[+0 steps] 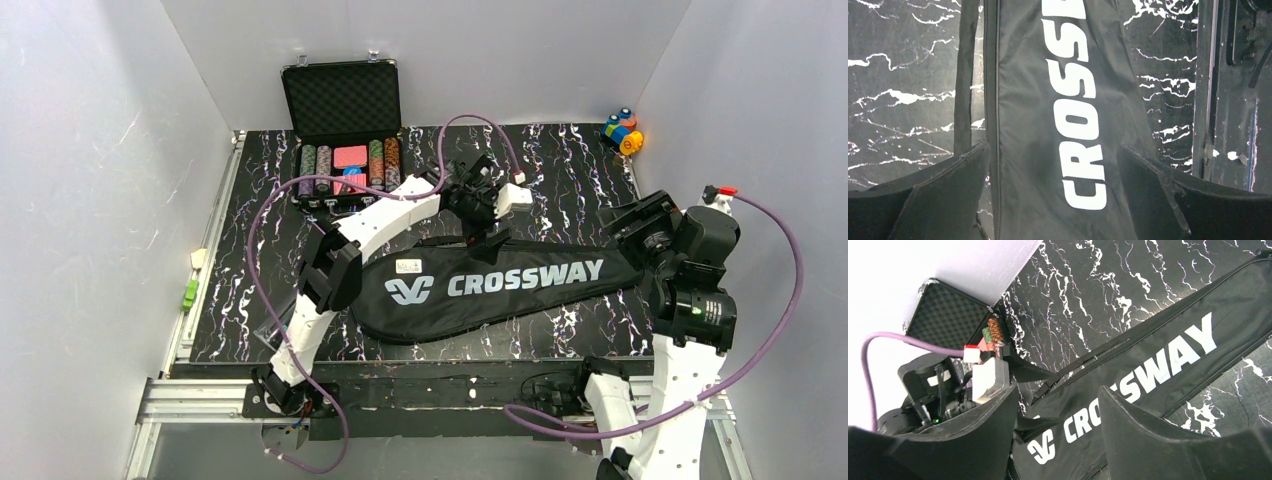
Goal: Pack up the badminton gear
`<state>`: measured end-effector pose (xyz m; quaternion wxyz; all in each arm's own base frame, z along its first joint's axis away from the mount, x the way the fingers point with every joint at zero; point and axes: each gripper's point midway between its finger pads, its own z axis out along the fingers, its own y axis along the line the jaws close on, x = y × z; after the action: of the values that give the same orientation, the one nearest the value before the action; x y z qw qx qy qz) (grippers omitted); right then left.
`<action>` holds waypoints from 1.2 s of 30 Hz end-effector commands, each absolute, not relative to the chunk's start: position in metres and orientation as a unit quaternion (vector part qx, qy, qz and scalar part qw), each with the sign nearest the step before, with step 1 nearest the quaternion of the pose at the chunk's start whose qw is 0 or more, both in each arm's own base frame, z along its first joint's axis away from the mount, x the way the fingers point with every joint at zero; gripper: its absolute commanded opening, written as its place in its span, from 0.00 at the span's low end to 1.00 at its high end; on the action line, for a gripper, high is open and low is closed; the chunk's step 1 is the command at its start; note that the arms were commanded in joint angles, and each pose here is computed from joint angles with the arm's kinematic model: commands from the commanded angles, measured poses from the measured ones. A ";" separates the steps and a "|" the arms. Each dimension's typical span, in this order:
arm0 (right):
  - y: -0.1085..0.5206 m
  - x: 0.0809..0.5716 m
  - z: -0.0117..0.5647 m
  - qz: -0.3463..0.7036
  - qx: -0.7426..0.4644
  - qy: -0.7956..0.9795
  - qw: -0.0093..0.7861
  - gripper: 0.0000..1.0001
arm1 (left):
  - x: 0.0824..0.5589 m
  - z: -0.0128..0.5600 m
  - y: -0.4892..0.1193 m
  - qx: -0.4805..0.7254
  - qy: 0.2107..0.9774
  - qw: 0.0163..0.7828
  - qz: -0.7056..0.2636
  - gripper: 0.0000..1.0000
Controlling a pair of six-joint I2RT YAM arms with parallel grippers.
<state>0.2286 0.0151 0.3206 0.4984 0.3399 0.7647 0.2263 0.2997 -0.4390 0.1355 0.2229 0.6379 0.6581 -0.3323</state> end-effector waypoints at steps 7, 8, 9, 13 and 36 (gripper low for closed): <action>-0.004 0.259 0.289 0.185 0.340 0.779 0.494 0.76 | 0.360 0.286 -0.365 0.494 0.716 0.382 -0.310 0.98; -0.007 0.264 0.284 0.179 0.341 0.778 0.496 0.77 | 0.369 0.295 -0.350 0.469 0.731 0.391 -0.305 0.98; -0.010 0.270 0.281 0.176 0.341 0.775 0.501 0.78 | 0.375 0.301 -0.333 0.447 0.744 0.394 -0.302 0.98; -0.015 0.296 0.275 0.188 0.318 0.745 0.556 0.83 | 0.397 0.311 -0.256 0.347 0.787 0.427 -0.279 0.98; -0.059 0.318 0.170 -0.014 0.132 0.728 0.673 0.88 | 0.414 0.132 -0.015 0.018 0.856 0.506 -0.103 0.98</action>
<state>0.3133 -0.0486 0.1443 0.5989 0.1845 0.7785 0.0352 0.4027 -0.0159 0.1419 0.4758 0.0282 0.8735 -0.0985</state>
